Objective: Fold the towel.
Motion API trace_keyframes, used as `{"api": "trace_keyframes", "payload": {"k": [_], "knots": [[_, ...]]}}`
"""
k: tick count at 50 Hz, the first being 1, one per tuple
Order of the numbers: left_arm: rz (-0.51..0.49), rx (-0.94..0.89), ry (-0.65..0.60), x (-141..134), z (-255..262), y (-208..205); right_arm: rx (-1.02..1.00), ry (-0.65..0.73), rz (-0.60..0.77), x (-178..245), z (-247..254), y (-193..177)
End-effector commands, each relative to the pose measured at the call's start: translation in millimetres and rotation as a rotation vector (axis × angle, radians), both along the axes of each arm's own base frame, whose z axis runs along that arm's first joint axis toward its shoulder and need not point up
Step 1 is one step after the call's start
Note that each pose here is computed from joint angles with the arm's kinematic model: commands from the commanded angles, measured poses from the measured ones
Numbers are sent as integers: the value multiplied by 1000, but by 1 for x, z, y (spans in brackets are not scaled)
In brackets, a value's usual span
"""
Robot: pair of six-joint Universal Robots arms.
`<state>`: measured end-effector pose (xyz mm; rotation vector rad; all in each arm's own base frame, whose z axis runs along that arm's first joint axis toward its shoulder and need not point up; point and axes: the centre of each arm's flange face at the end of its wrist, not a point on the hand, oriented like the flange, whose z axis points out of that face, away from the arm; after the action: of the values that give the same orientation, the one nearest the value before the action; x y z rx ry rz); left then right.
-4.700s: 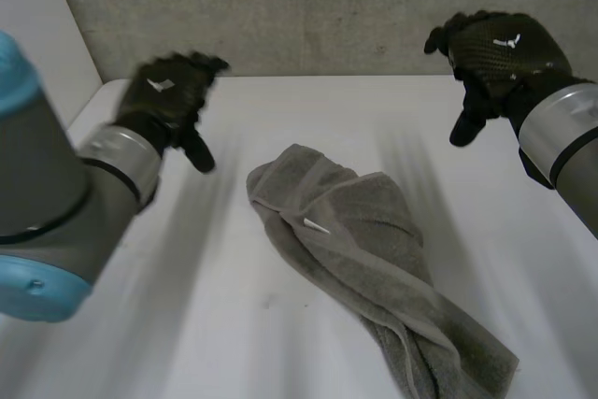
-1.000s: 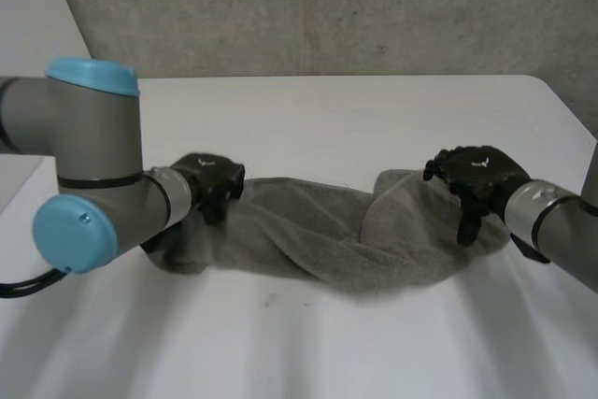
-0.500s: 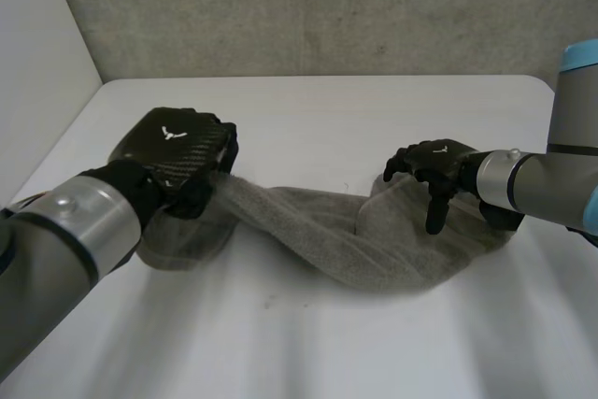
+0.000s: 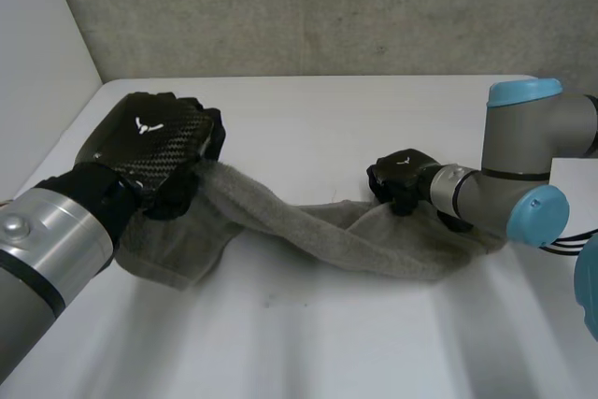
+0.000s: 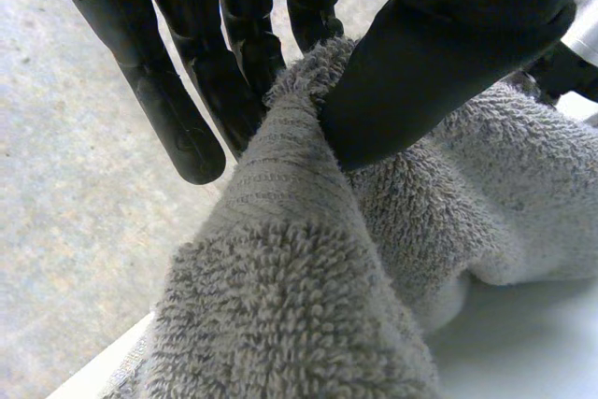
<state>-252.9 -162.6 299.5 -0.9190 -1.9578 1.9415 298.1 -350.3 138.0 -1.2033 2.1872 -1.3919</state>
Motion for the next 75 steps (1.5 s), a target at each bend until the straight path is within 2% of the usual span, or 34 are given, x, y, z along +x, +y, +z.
{"api": "trace_keyframes", "payload": {"k": [1, 10, 12, 13, 15, 16, 18, 19, 20, 21, 23, 24, 26, 28, 32, 34, 35, 37, 40, 42, 43, 45, 46, 47, 48, 50, 55, 65, 69, 75], "knots": [[37, -34, 17, 3, 3, -16, -10, 11, -13, 0, -1, -1], [60, -37, 18, -1, -5, -39, -51, 2, -14, 1, 10, -4], [70, -82, 26, -7, -3, -58, -175, -40, -24, 4, 42, -19], [70, -83, 26, -7, -3, -58, -175, -40, -24, 4, 42, -19], [96, -192, 32, -13, 8, -91, -380, -97, -94, 2, 90, -41], [96, -192, 32, -13, 8, -91, -381, -98, -94, 2, 90, -41], [136, -347, 56, -18, 33, -125, -641, -213, -189, -3, 157, -53], [136, -348, 56, -18, 33, -126, -643, -214, -189, -3, 158, -53], [150, -436, 80, -20, 51, -137, -764, -292, -232, -7, 191, -53], [150, -436, 80, -20, 51, -137, -765, -293, -232, -7, 191, -52], [194, -593, 158, -21, 84, -153, -944, -454, -277, -15, 241, -41], [194, -594, 159, -21, 85, -154, -945, -455, -277, -15, 241, -41], [235, -706, 225, -20, 102, -160, -1069, -553, -283, -23, 268, -23], [262, -743, 254, -17, 107, -162, -1096, -568, -277, -25, 270, -15], [280, -742, 254, -16, 95, -164, -1047, -537, -266, -26, 251, -7], [272, -653, 197, -16, 60, -164, -927, -475, -230, -21, 215, -1], [272, -653, 197, -16, 59, -164, -927, -474, -230, -21, 215, -1], [259, -536, 128, -16, 15, -162, -795, -396, -212, -20, 181, 5], [251, -472, 87, -15, -9, -159, -707, -337, -201, -21, 157, 11], [230, -338, -8, -12, -60, -149, -549, -207, -185, -23, 111, 22], [229, -337, -8, -12, -61, -149, -549, -206, -185, -23, 111, 22], [208, -228, -121, -8, -106, -135, -383, -52, -157, -27, 55, 35], [208, -227, -121, -8, -106, -135, -382, -52, -157, -27, 55, 35], [198, -192, -182, -5, -123, -128, -317, 9, -145, -30, 34, 42], [197, -191, -183, -5, -123, -128, -259, 51, -125, -32, 17, 50], [178, -147, -288, -1, -146, -116, -222, 73, -116, -34, 8, 55], [140, -65, -383, 3, -158, -93, -194, 84, -117, -37, 2, 62], [35, 126, -421, 4, -124, -34, -200, 80, -132, -46, 14, 75], [38, 125, -409, 5, -110, -32, -173, 90, -130, -49, 8, 83], [91, -4, -325, 0, -75, -62, -165, 94, -138, -53, 3, 86]]}}
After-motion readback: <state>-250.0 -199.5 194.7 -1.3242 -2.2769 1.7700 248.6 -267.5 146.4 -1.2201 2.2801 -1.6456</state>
